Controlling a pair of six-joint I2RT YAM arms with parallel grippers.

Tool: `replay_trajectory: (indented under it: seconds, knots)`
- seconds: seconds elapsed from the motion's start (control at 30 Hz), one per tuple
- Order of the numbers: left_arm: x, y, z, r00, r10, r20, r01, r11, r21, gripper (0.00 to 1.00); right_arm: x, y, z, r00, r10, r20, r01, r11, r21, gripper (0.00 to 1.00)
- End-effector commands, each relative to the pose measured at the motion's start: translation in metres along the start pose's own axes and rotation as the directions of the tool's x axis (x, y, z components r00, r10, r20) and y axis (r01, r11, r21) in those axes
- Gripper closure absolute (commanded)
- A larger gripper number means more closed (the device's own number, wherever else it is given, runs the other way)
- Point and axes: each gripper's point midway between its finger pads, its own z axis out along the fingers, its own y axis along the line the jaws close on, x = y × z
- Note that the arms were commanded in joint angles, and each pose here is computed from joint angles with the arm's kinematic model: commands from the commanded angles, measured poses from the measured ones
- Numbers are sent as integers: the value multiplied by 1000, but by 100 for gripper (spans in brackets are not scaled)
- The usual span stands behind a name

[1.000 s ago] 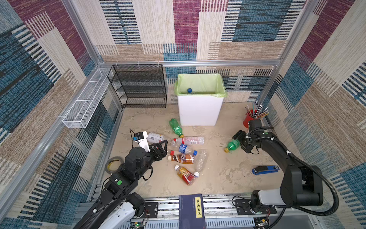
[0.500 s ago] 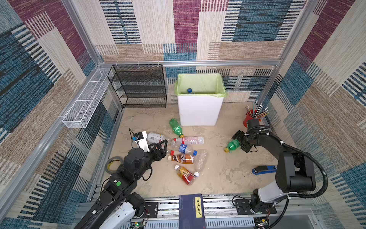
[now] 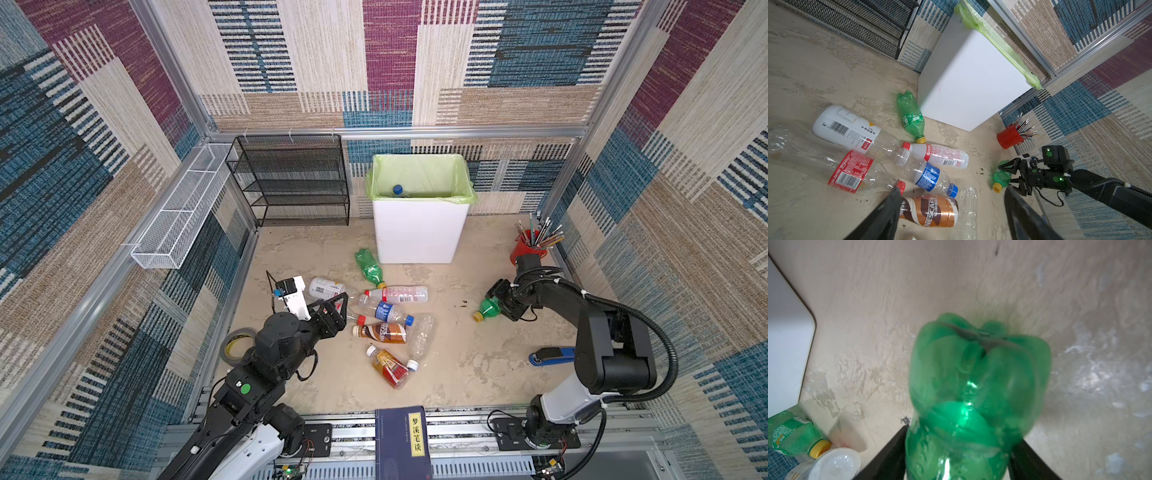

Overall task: Throw the plastic bottles in the bin
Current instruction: 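Close right gripper around the green bottle and lift it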

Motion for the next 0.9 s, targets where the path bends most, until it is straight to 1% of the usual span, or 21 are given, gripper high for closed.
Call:
replay_trajectory:
  seconds: [0.0,0.07,0.13,0.3,0.43,0.57,0.87]
  knots:
    - [-1,2,-2,1000,19,2,-19,1000,-14,21,-8,3,-1,999,-28,33,28,1000,-1,35]
    - [-1,3,-2,1000,19,3,-19,1000,-17,21,-10,5,-5,998,-40,44,41,999,-5,38]
    - [-1,3,-2,1000,19,2,-19,1000,-18,21,-11,7,-13,997,-55,62,56,998,-14,40]
    - [0,3,1,1000,20,-2,-21,1000,-19,21,2,22,-31,989,-102,103,116,982,-151,42]
    - [3,2,7,1000,21,-14,-21,1000,-17,21,24,36,-47,976,-164,146,194,955,-225,45]
    - [4,4,11,1000,8,-20,-8,1000,-30,22,53,51,-58,953,-243,179,284,924,-255,45]
    - [5,2,19,999,5,-38,-7,999,-33,22,101,56,-70,940,-251,232,324,873,-364,49]
